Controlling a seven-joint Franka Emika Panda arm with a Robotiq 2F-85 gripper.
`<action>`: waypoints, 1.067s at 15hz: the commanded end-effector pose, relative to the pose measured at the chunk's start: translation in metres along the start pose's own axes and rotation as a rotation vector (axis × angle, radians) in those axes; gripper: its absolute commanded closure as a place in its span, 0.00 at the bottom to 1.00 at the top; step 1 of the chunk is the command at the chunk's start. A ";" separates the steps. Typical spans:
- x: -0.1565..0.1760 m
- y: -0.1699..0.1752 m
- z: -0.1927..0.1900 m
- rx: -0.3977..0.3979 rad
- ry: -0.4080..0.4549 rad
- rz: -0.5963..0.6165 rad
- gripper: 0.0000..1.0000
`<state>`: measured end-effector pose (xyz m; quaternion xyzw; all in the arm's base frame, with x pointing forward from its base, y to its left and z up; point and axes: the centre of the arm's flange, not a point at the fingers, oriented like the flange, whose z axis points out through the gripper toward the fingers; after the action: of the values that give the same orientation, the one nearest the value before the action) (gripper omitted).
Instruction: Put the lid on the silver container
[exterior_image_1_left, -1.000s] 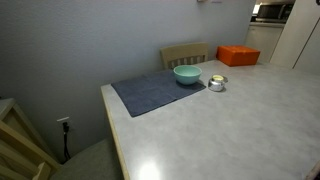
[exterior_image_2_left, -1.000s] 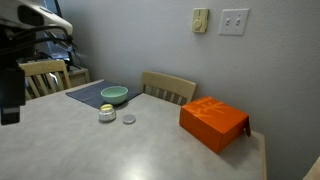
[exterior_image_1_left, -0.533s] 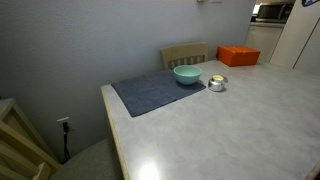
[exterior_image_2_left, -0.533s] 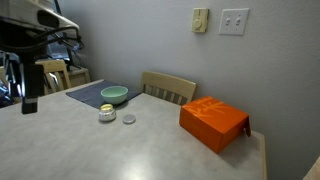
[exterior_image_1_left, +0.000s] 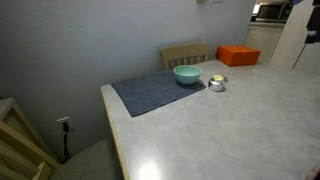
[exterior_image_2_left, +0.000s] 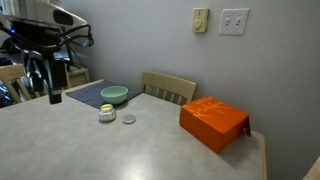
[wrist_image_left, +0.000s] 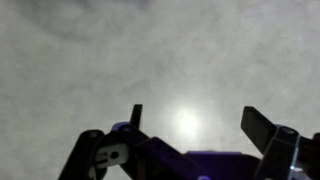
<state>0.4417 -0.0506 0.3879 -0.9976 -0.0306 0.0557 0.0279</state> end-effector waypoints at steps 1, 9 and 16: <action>0.015 0.004 0.013 -0.027 0.197 -0.047 0.00; 0.040 -0.005 0.029 0.000 0.230 -0.097 0.00; 0.080 -0.006 0.034 -0.028 0.365 -0.056 0.00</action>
<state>0.4908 -0.0446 0.3586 -0.9919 -0.0579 -0.1107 0.0235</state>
